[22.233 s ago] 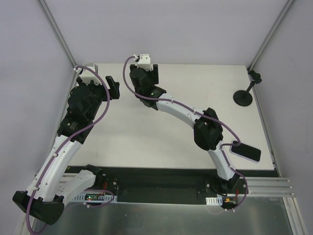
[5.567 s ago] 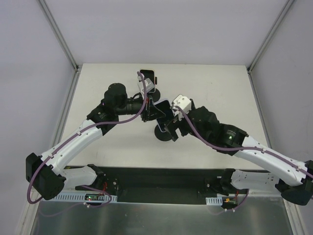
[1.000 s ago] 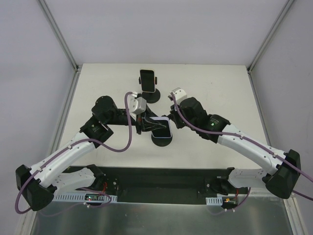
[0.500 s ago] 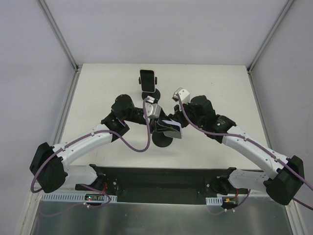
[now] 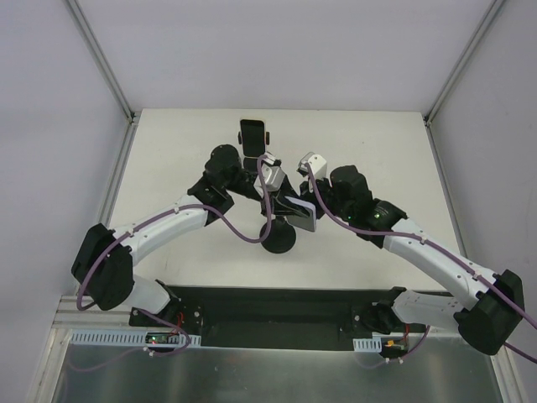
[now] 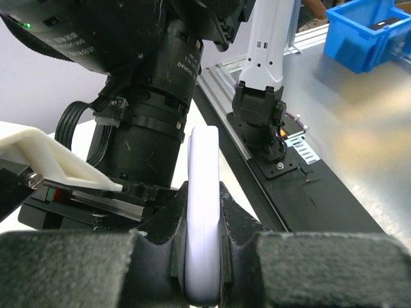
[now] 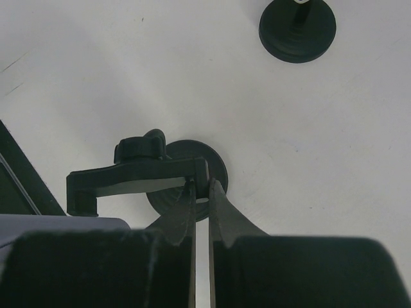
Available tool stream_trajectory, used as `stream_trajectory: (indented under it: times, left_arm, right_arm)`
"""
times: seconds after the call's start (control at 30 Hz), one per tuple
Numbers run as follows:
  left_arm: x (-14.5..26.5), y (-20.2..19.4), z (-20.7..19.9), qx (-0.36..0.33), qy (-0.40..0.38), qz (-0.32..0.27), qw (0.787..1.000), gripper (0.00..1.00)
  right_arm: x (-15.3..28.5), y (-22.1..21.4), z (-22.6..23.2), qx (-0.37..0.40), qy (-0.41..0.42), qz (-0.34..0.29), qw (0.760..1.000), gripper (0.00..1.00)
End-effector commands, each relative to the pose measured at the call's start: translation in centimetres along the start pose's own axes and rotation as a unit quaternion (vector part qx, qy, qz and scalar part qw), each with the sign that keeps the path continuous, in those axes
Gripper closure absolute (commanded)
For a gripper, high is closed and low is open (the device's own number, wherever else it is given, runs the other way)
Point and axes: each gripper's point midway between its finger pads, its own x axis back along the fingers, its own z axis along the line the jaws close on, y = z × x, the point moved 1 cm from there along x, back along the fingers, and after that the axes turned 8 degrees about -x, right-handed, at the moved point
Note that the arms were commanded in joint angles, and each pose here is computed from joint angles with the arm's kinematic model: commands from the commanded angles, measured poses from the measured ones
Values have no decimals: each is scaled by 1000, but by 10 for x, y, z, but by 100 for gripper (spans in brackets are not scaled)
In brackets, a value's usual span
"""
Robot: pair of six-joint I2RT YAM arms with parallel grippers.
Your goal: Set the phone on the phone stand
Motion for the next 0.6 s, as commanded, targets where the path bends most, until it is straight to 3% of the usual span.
stream_trajectory:
  times: [0.0,0.57]
  left_arm:
    - [2,26,11,-76,-29,-24,996,100]
    - [22,-6,33,-36,1,-6,999,100]
  right_arm:
    - [6,21,13,6,32,-45,998,99]
    - [4,20,8,2,21,-46,999,99]
